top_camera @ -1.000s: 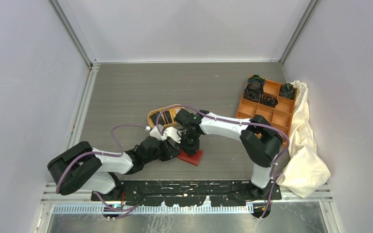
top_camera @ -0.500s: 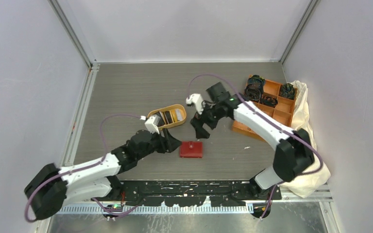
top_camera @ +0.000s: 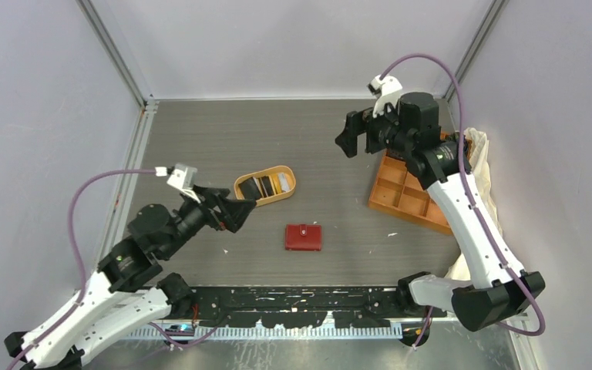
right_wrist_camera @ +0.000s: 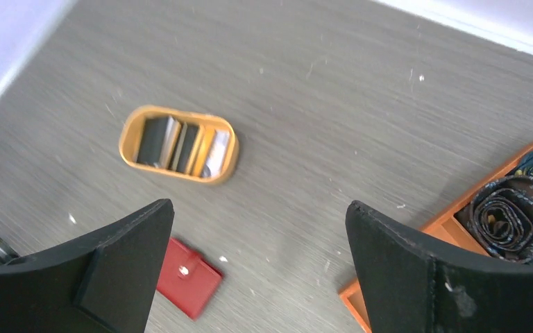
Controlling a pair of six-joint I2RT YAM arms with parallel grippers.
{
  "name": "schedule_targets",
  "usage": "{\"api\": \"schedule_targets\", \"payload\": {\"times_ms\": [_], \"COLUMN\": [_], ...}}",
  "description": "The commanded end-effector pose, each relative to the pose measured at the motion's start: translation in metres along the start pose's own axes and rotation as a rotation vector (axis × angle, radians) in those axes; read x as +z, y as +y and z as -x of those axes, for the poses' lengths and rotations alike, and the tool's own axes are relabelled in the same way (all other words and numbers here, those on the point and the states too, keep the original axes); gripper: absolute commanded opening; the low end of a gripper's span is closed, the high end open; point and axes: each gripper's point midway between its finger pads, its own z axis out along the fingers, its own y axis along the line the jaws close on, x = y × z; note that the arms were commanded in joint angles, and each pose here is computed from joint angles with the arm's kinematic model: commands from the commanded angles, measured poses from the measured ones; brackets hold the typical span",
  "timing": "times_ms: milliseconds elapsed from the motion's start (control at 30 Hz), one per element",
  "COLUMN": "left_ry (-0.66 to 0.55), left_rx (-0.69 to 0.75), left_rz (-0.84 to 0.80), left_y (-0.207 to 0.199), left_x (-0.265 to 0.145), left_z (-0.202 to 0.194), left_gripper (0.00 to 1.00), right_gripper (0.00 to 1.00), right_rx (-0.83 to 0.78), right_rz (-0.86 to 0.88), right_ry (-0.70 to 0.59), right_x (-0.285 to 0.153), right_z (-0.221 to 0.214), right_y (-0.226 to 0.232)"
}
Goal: Put the credit cards into the card holder
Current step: Reset both arms
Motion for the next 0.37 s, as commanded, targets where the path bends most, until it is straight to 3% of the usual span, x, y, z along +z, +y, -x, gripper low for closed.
{"api": "schedule_targets", "payload": {"times_ms": [0, 333], "left_ry": [0.023, 0.085], "left_rx": [0.114, 0.15], "left_rz": [0.04, 0.002], "left_y": [-0.002, -0.016], "left_x": [-0.021, -0.019], "left_z": [0.029, 0.034], "left_gripper": [1.0, 1.0], "right_gripper": [0.99, 0.99], "right_rx": [0.205, 0.186], "right_rz": [-0.081, -0.053], "right_ry": [-0.198, -0.223], "right_x": [-0.033, -0.057], "right_z": [0.066, 0.074], "right_y": [0.001, 0.008]}}
